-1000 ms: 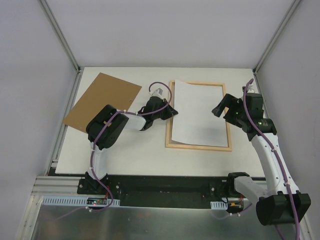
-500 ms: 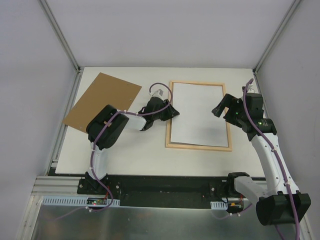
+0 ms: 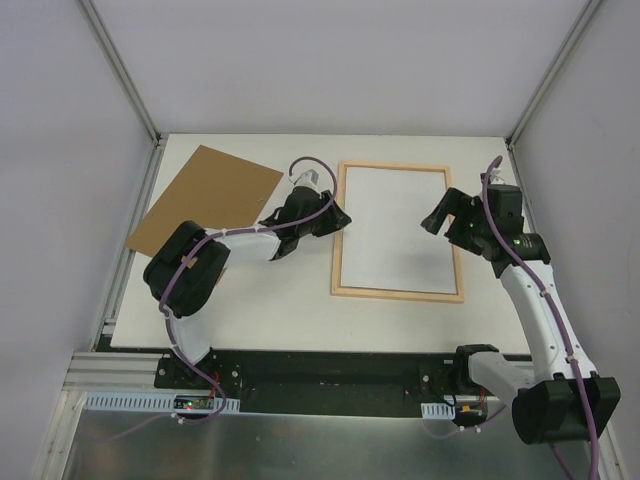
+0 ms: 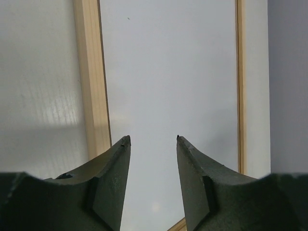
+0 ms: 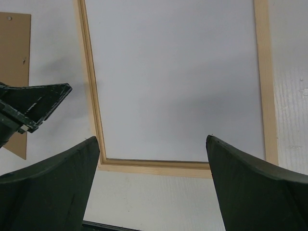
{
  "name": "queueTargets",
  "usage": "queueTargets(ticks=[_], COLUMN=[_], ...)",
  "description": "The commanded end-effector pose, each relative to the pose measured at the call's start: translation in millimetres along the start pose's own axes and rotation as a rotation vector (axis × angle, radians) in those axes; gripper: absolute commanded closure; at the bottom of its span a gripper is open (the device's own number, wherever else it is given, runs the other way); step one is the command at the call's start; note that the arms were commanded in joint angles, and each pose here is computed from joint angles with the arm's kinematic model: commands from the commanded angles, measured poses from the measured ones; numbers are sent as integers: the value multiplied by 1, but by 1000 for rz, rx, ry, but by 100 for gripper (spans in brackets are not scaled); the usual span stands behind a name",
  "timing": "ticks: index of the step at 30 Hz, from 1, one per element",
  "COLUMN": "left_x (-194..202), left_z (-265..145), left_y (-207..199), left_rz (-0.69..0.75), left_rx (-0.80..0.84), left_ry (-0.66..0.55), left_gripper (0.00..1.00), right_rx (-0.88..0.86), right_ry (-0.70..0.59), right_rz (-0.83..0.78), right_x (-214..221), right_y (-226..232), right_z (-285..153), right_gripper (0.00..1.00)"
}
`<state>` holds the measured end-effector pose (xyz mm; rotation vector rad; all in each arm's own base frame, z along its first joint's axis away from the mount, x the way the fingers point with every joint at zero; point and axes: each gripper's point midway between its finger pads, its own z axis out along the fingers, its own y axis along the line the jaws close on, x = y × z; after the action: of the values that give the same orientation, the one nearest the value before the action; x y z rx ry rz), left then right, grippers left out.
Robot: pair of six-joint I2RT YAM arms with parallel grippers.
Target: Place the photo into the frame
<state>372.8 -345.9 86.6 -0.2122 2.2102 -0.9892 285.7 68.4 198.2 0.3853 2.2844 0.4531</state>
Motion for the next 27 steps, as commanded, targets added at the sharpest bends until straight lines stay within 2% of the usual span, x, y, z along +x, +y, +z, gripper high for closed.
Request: queueTargets(ticks=[1,9,13,16,18,23,27], left_x=[-16,-46,-46,-35,-33,-59,-78], left_z=[-27,-93,-108,-112,-122,-147,-159], left_y=[-1,52,63,65,78,113,141], left_rz=[35,18,11,31,33,7,17], left_rx=[-61,-335,-347,-358,-428,-574,-696], left_ry=[-30,-72,30,97,106,70,61], left_gripper=[58,57,60,64,65,64,64], right_rx=[-13,-17,0,20,37,12,-23], right_ry=[11,135,180,213,228,256,277], right_rz=[-21,-73,-113,-143,-164,-179,-216], right_x=[-6,21,33,44,51,68,77], right_y=[3,23,36,45,49,70,93], right_z=[6,35,52,63,69,81,87], right_gripper=[6,5,5,12,17,28,32])
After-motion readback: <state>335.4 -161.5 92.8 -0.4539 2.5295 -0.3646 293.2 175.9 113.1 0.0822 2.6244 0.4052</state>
